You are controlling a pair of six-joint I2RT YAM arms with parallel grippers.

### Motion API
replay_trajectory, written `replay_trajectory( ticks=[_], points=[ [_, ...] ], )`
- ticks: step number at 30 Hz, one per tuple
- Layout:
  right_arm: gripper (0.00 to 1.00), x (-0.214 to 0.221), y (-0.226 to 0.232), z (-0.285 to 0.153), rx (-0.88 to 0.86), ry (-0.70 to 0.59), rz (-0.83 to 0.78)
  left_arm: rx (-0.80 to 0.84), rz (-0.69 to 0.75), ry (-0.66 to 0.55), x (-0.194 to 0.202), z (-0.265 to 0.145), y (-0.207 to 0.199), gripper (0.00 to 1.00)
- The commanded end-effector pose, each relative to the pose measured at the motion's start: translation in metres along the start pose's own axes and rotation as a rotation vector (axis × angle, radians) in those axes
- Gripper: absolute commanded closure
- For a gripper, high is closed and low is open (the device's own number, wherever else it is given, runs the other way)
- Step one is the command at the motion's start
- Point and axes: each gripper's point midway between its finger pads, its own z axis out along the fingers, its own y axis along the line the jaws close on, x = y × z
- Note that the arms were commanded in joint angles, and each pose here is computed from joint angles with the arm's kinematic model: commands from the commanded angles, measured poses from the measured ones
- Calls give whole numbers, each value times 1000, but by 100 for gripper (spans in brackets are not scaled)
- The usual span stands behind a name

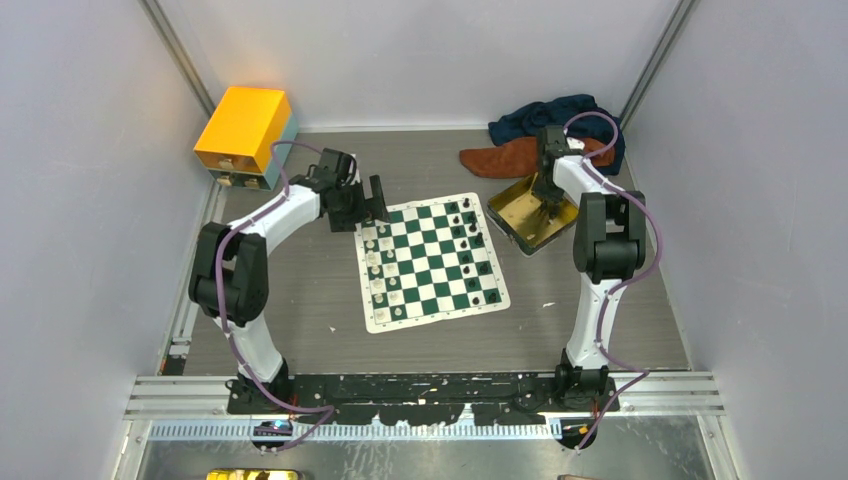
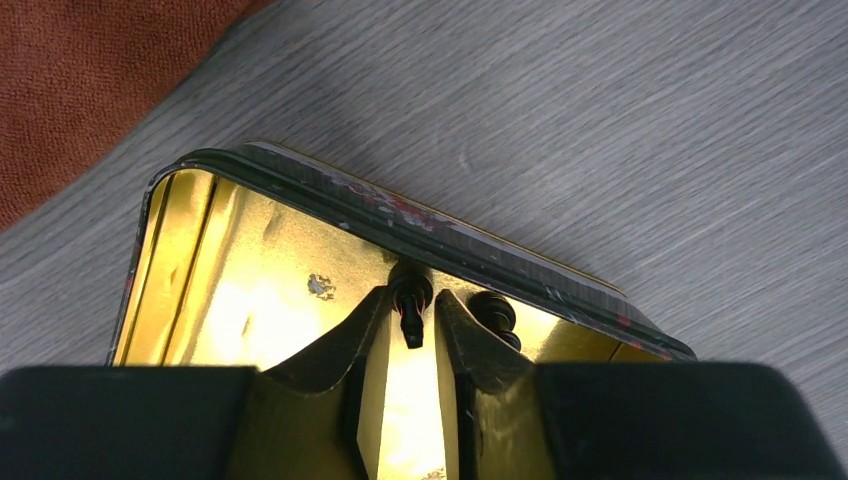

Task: Set up the chess pieces on the board
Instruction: Pick up the chess piece from the storage box.

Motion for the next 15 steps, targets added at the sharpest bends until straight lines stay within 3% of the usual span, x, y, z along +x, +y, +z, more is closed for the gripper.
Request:
replay_trajectory(
  ticks=[1,8,15],
  points=[
    [76,-22,6,-6,-27,-49,21,34,20,-59,-21,-5,-14,0],
    [96,-21,4,-9,-24,-53,23,34,19,-60,-20,-5,-14,0],
    [99,-39,6,-32,-52,-101,21,37,21,-69,-22,-9,-15,0]
  ],
)
